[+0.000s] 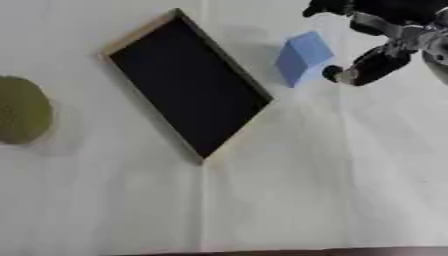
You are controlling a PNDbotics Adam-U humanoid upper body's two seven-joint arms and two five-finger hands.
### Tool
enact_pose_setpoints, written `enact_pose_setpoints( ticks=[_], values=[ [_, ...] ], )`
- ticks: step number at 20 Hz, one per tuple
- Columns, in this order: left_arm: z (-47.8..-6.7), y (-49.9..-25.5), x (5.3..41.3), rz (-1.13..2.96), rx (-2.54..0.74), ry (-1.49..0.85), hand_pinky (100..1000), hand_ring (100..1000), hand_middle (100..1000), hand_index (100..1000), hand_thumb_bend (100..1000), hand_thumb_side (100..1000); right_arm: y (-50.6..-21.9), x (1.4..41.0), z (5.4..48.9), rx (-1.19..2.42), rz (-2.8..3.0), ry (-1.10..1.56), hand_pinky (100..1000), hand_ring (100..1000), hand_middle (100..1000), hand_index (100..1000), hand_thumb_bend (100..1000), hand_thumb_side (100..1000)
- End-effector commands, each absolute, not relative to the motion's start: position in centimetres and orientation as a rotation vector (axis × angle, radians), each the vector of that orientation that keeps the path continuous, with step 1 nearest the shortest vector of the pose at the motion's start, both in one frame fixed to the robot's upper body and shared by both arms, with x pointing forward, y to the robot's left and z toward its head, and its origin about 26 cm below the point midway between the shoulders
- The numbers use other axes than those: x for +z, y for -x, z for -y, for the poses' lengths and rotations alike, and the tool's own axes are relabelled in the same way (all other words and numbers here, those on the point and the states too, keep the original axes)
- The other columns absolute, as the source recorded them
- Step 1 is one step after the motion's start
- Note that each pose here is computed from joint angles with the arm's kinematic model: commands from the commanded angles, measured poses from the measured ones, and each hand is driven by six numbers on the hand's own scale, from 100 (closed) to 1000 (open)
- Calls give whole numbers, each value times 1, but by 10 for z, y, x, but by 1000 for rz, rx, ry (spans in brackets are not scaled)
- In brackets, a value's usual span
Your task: Pick up objects on the table and place them in the box.
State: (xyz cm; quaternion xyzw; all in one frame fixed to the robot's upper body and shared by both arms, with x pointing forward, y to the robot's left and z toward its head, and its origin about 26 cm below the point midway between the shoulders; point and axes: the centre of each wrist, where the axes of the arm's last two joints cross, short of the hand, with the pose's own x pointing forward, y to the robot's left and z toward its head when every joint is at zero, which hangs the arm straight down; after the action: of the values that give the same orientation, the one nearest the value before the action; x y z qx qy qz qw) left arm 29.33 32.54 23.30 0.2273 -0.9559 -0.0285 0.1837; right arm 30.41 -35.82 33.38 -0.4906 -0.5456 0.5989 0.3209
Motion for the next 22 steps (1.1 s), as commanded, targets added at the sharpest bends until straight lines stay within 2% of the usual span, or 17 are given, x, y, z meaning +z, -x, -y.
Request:
enact_pose_setpoints(
  ticks=[1, 2, 3, 22],
  values=[
    [-328, -289, 242, 2720, -91, -661, 879, 797, 787, 847, 100, 700, -303, 344, 361, 1577, 1417, 1326, 910, 960, 914, 924, 397, 100],
    [-328, -289, 242, 2720, -89, -661, 879, 795, 787, 846, 100, 690, -303, 344, 361, 1578, 1417, 1325, 910, 960, 915, 924, 360, 100],
    [-328, -289, 242, 2719, -88, -661, 880, 793, 786, 846, 100, 702, -303, 345, 361, 1577, 1420, 1324, 910, 960, 914, 924, 397, 100],
    [-329, -289, 242, 2715, -74, -665, 878, 789, 783, 841, 100, 706, -298, 318, 371, 1598, 1256, 1429, 915, 985, 927, 942, 402, 127]
  ],
)
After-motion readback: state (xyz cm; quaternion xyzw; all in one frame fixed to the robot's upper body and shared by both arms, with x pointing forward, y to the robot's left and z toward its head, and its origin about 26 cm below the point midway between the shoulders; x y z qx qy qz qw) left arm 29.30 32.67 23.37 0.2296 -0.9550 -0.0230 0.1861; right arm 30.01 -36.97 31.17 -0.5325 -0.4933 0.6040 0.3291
